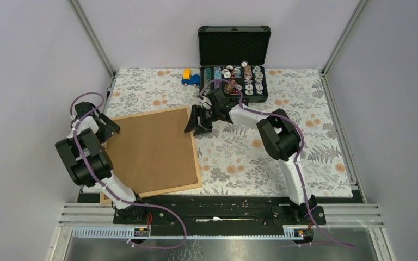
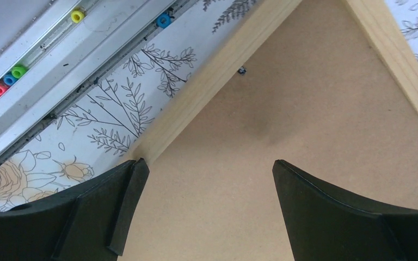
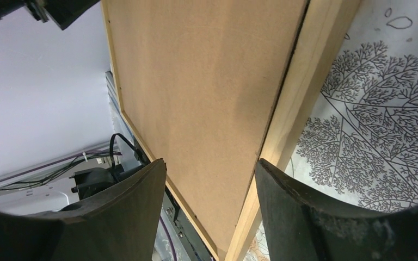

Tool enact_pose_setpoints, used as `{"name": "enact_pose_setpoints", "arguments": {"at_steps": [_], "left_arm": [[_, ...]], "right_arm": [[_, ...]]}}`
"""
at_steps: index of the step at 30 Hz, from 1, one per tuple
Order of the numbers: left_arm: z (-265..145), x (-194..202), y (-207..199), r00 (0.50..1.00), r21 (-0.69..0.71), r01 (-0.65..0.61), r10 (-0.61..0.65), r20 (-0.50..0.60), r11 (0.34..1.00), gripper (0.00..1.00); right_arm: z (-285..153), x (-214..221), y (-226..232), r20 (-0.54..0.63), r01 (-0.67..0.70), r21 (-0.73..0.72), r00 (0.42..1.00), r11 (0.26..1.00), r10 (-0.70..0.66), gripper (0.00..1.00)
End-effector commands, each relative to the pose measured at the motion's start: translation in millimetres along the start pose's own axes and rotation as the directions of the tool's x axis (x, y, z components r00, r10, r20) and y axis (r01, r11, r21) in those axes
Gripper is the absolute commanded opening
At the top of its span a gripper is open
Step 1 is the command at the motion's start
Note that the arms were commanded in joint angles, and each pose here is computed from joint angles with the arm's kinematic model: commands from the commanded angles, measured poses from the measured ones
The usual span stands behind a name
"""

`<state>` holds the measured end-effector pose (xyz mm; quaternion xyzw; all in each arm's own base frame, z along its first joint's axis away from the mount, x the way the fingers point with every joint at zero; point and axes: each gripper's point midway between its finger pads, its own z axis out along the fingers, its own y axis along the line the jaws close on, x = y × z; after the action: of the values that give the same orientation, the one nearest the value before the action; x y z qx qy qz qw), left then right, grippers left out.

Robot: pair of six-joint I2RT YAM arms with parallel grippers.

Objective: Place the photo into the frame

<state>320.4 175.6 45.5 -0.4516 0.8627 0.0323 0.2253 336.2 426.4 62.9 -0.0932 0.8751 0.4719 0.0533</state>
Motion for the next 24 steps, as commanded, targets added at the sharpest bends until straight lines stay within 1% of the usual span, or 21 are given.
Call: {"name": "enact_pose_setpoints", "arguments": {"at_steps": [1, 3, 5, 7, 13, 15, 20, 24], "left_arm": [[10, -6, -9, 1.000, 0.076, 0.010, -0.010, 0.002, 0.997, 0.99], [10, -12, -7, 1.000, 0.057, -0.001, -0.001, 0.020, 0.998, 0.99], [8, -19, 2, 0.999, 0.000, -0.010, 0.010, 0.045, 1.000, 0.99], [4, -25, 6, 0.997, -0.028, -0.013, 0.015, 0.069, 1.000, 0.99], [-2, -30, 23, 0.994, -0.121, 0.000, 0.013, 0.107, 0.993, 0.99], [4, -22, 22, 0.997, -0.114, 0.000, 0.009, 0.077, 0.993, 0.99], [29, 12, 19, 0.997, -0.095, 0.009, -0.016, -0.075, 0.995, 0.99], [33, 31, 8, 0.991, -0.027, 0.011, -0.014, -0.132, 1.000, 0.99]], "right_arm": [[-12, -17, 27, 0.038, 0.066, -0.038, 0.997, 0.997, -0.065, 0.69], [-12, -17, 28, 0.038, 0.066, -0.038, 0.997, 0.997, -0.065, 0.69], [-11, -17, 28, 0.036, 0.067, -0.040, 0.997, 0.997, -0.065, 0.69], [-11, -18, 28, 0.034, 0.067, -0.044, 0.997, 0.997, -0.065, 0.69], [-10, -16, 27, 0.028, 0.064, -0.046, 0.998, 0.997, -0.063, 0.70], [-10, -15, 26, 0.029, 0.062, -0.041, 0.998, 0.997, -0.061, 0.69], [-7, -18, 22, 0.035, 0.043, -0.028, 0.999, 0.999, -0.042, 0.66], [-5, -20, 18, 0.043, 0.034, -0.002, 0.999, 0.999, -0.034, 0.65]]}}
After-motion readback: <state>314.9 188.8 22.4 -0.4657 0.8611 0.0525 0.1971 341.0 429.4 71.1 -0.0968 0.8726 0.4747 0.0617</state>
